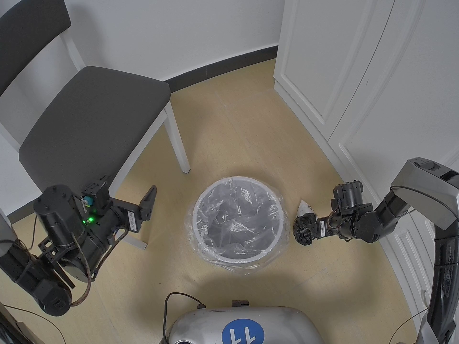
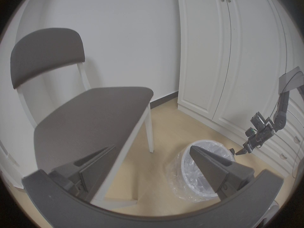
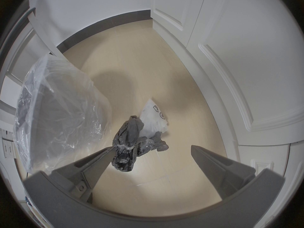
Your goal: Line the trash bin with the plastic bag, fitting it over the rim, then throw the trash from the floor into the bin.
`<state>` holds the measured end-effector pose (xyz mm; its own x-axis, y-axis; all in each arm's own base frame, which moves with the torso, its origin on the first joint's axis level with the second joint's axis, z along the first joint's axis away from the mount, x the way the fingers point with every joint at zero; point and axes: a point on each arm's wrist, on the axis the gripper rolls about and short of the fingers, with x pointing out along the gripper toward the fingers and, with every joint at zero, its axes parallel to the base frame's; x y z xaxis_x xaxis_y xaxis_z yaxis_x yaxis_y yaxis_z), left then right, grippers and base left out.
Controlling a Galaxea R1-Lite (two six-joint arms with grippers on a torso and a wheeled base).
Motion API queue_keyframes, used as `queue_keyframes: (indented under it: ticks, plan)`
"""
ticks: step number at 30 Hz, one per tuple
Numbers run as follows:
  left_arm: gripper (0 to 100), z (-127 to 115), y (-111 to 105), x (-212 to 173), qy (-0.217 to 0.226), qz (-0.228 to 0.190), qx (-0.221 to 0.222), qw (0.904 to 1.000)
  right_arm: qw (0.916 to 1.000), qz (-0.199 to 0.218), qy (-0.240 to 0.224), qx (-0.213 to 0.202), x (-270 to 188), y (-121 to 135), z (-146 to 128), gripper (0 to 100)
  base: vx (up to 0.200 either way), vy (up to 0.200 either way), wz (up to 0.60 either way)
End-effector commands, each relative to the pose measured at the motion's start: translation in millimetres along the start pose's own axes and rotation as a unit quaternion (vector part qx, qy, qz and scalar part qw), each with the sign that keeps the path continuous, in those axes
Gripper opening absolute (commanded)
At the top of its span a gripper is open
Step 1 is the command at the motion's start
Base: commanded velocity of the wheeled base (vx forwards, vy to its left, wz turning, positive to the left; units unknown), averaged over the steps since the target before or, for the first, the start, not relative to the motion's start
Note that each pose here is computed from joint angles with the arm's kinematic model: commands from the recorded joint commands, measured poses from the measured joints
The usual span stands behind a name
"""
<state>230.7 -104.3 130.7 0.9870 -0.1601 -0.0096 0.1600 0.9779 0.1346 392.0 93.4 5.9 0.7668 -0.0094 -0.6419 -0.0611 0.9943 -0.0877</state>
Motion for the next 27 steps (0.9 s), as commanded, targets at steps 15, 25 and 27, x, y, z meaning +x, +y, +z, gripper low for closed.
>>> queue_keyframes:
  ticks: [15, 25, 27]
  plan:
    - [100, 87.5, 36.2, -100.2, -0.163, 0.011, -0.001, 0.9866, 1.0, -0.004, -0.006, 0.002, -2.4, -3.8, 3.3, 100, 0.0, 0.0, 0.0]
    - [100, 99.3, 47.7, -132.3, -0.149, -0.002, 0.006, 0.9888, 0.9998, 0.015, 0.008, 0.007, 14.8, -1.9, -5.1, 100, 0.0, 0.0, 0.0]
    - [100, 99.7, 47.7, -132.7, -0.152, -0.007, 0.006, 0.9883, 0.9998, 0.015, 0.008, 0.007, 16.5, -1.6, -5.6, 100, 0.0, 0.0, 0.0]
